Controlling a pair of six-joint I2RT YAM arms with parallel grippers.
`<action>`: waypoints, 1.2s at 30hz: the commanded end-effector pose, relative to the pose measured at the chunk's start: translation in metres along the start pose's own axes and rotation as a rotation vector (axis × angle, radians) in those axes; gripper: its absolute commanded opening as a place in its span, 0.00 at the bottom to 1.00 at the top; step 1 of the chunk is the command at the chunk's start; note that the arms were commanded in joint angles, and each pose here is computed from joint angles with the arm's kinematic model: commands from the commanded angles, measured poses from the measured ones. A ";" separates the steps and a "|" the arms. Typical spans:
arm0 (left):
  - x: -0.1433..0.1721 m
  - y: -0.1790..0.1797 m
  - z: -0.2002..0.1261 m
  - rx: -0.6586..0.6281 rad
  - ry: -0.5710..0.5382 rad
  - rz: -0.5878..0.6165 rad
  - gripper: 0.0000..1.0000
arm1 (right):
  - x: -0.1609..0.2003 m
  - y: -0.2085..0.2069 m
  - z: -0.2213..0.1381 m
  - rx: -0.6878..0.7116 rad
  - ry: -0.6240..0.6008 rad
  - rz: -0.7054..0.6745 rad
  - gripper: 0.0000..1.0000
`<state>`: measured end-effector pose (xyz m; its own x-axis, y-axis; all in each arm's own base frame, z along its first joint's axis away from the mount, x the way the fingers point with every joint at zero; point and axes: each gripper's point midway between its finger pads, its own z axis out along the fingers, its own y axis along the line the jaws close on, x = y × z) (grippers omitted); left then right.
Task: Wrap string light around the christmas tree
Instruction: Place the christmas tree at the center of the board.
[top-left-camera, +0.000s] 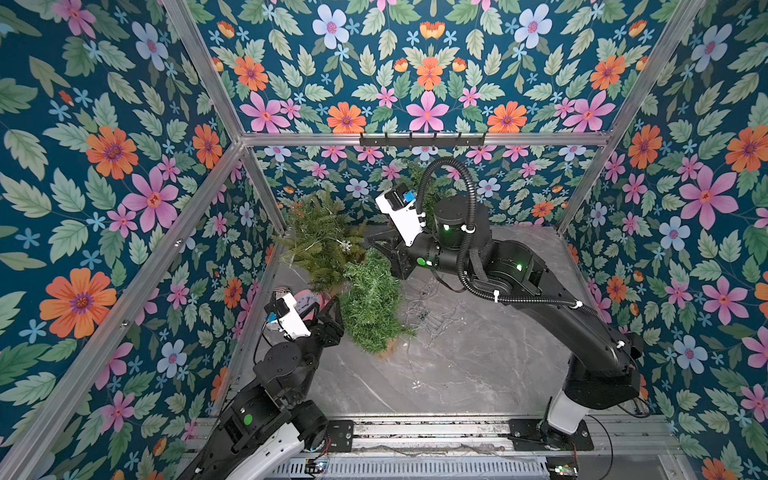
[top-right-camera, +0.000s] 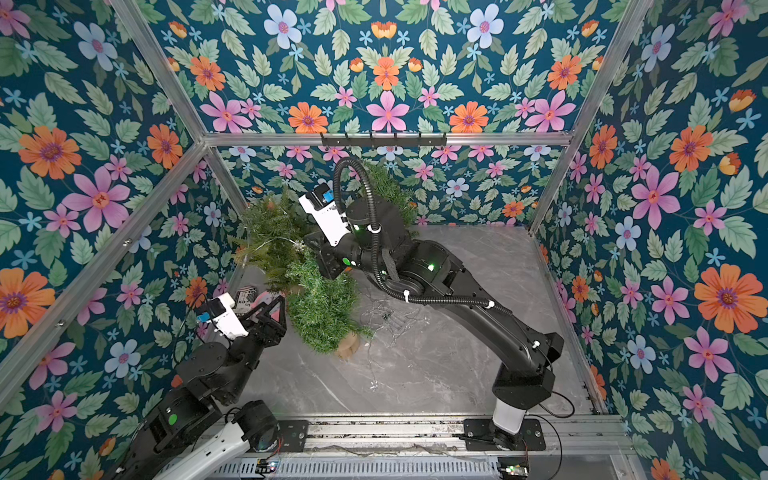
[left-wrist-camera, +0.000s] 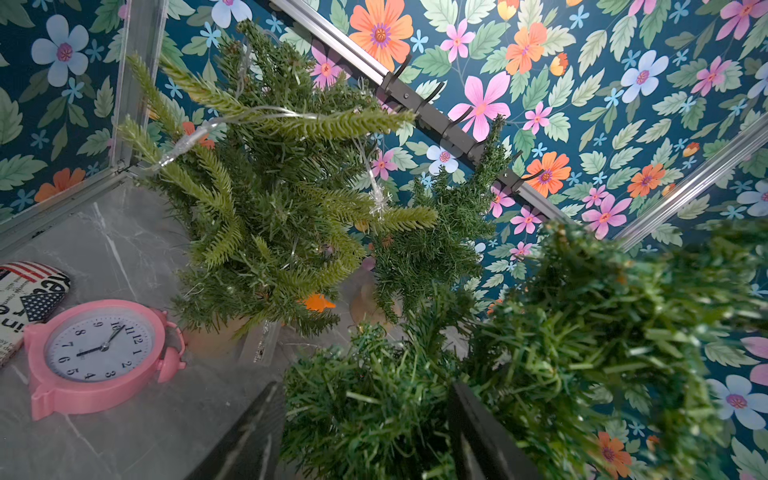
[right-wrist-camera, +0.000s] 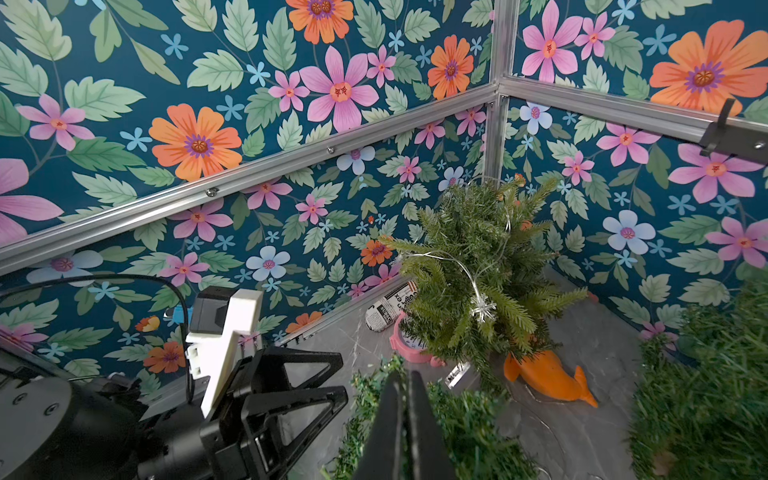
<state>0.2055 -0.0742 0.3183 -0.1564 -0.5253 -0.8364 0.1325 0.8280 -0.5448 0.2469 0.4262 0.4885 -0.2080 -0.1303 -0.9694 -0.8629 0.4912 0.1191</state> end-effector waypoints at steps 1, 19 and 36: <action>0.000 0.004 -0.001 -0.016 -0.004 0.006 0.65 | -0.004 0.002 0.001 -0.010 -0.042 -0.004 0.00; 0.002 0.002 0.004 -0.027 0.009 0.018 0.65 | -0.018 -0.002 -0.030 0.043 -0.126 -0.076 0.68; 0.003 -0.001 0.002 -0.021 0.038 0.055 0.68 | 0.031 -0.110 -0.185 0.599 -0.217 -0.104 0.91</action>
<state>0.2086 -0.0807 0.3157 -0.1972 -0.4795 -0.8551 0.1255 0.8527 -0.5071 0.2297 0.2430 0.5164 0.0571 -0.0192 -0.9982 -0.5972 0.8006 -0.0496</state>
